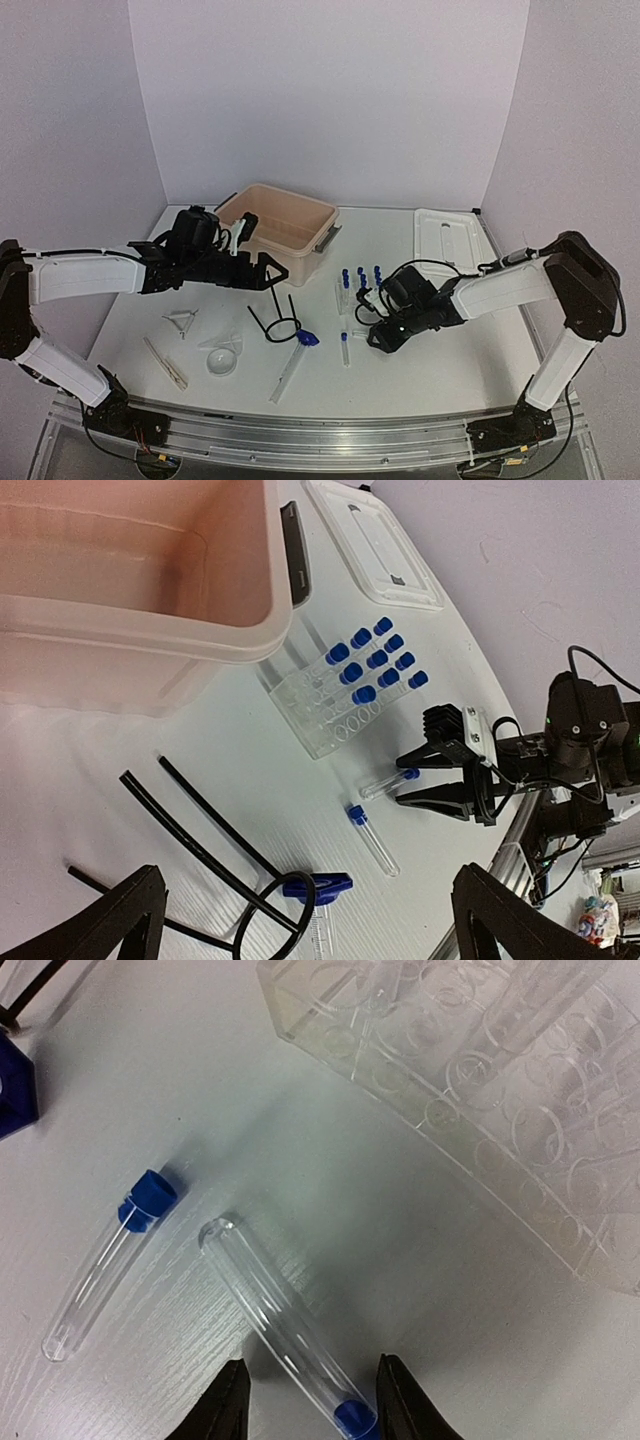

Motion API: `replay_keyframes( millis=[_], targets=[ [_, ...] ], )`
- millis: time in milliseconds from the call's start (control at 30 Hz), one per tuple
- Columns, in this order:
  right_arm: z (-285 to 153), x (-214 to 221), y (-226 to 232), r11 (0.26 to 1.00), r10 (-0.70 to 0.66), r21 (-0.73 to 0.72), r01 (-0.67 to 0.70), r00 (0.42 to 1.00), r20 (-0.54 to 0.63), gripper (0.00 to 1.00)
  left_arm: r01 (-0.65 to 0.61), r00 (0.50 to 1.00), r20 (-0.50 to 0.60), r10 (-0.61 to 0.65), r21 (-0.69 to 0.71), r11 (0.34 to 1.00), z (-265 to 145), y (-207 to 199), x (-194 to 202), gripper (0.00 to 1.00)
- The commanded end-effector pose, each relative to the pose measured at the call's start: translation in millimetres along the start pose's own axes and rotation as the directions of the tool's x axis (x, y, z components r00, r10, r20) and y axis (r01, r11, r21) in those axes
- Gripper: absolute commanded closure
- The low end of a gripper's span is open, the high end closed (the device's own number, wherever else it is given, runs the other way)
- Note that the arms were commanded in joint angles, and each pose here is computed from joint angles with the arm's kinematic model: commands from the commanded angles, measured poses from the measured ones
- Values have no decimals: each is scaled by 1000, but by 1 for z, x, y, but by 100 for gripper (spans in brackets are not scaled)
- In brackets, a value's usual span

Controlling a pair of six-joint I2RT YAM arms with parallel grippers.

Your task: Organize the chemistry lab equipment

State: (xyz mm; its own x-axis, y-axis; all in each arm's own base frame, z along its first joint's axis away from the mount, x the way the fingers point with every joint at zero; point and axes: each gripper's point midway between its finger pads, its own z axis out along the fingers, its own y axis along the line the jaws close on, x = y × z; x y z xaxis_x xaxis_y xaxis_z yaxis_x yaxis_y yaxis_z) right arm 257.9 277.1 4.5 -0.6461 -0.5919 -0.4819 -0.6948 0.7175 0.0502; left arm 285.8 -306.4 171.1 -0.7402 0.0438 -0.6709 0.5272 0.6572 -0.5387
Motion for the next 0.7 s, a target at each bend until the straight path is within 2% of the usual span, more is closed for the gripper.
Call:
replay_keyframes(
  millis=[0, 233, 300, 500, 600, 667],
  targets=[
    [9, 30, 12, 1000, 11, 28, -8, 994, -107, 66, -44, 998, 54, 45, -16, 999, -9, -8, -23, 0],
    [10, 36, 17, 997, -14, 77, 23, 992, -122, 95, -43, 997, 56, 44, -28, 999, -10, -6, -23, 0],
    [7, 35, 19, 996, -24, 85, 34, 993, -115, 99, -44, 997, 55, 45, -16, 999, -10, -9, -24, 0],
    [-16, 19, 30, 997, -66, 33, 68, 997, -48, 100, -42, 998, 40, 39, 83, 996, -12, -27, -23, 0],
    [-39, 3, 41, 994, -111, -23, 111, 994, 4, 100, -35, 999, -13, 39, 235, 971, -11, -53, -15, 0],
    [-55, -4, 51, 979, -188, -78, 189, 982, 29, 100, -18, 998, -54, 38, 319, 947, -9, -66, -9, 0]
  ],
)
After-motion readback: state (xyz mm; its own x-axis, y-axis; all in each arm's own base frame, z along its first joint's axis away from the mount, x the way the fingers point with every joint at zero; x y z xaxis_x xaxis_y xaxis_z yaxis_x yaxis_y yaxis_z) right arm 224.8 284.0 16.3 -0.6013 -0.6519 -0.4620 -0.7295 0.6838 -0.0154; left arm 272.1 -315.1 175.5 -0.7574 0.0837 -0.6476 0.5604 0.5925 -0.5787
